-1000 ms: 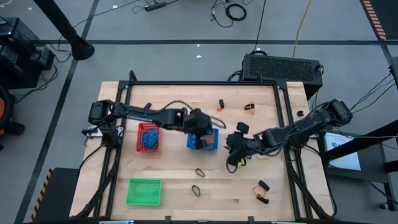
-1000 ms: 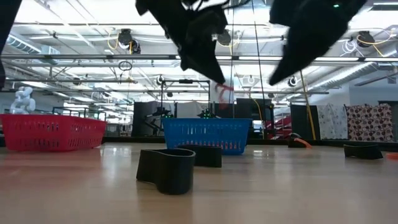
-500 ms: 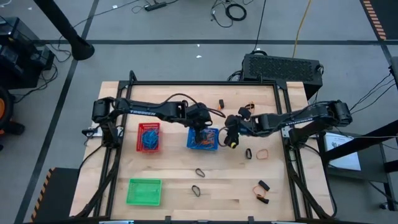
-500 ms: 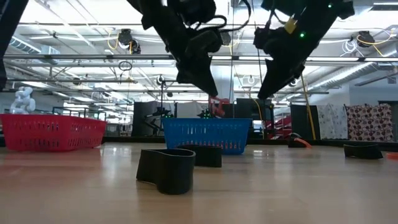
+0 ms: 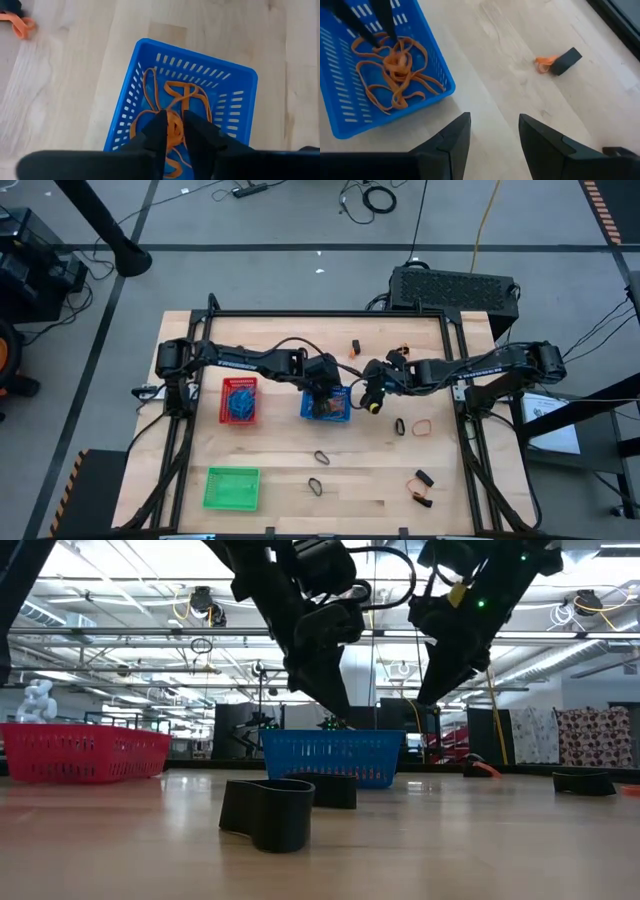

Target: Sort rubber bands into baskets

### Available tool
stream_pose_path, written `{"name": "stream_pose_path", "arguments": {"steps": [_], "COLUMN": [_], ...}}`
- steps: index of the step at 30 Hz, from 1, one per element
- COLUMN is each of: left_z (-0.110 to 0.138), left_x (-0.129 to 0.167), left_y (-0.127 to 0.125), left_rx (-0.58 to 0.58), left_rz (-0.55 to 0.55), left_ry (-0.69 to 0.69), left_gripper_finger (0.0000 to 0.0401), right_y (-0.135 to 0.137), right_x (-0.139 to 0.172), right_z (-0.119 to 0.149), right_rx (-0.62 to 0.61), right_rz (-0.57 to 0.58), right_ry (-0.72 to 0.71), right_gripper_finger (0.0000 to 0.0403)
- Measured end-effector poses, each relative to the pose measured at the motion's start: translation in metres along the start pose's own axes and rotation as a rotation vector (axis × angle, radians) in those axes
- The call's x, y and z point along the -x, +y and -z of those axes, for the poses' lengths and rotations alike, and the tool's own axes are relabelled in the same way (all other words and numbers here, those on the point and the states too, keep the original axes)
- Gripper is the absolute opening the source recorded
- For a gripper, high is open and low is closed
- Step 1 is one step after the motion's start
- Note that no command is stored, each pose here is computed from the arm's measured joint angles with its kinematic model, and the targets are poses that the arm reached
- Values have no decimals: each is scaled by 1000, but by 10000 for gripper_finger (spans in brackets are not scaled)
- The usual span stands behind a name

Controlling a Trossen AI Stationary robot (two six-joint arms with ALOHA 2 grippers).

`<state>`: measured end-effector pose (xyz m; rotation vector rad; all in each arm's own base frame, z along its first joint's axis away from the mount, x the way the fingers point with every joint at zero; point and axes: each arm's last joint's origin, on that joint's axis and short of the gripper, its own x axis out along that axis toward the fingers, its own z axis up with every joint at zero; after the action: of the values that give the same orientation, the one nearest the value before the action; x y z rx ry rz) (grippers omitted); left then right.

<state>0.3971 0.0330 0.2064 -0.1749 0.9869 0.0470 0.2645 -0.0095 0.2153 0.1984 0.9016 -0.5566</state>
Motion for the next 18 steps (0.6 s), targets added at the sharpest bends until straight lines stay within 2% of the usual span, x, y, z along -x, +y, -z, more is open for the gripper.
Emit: {"name": "stream_pose_path", "arguments": {"steps": [5,9,14,18], "left_z": [0,-9,-19,-19], "left_x": [2,12,22,13], "left_y": [5,18,57,95], "left_rx": [16,36,153,304], "left_rz": [7,-1,-43,18], "left_ry": [6,-41,-114,-166], "left_gripper_finger": [95,96,97,97], "right_y": [0,-2,-8,-9], "right_x": [0,0,11,27], "right_z": [1,4,14,21], "right_rx": [-70,-199,-384,-424], "right_rz": [3,21,76,86], "right_ry": [7,35,103,128], "right_gripper_finger": [160,160,160,160]}}
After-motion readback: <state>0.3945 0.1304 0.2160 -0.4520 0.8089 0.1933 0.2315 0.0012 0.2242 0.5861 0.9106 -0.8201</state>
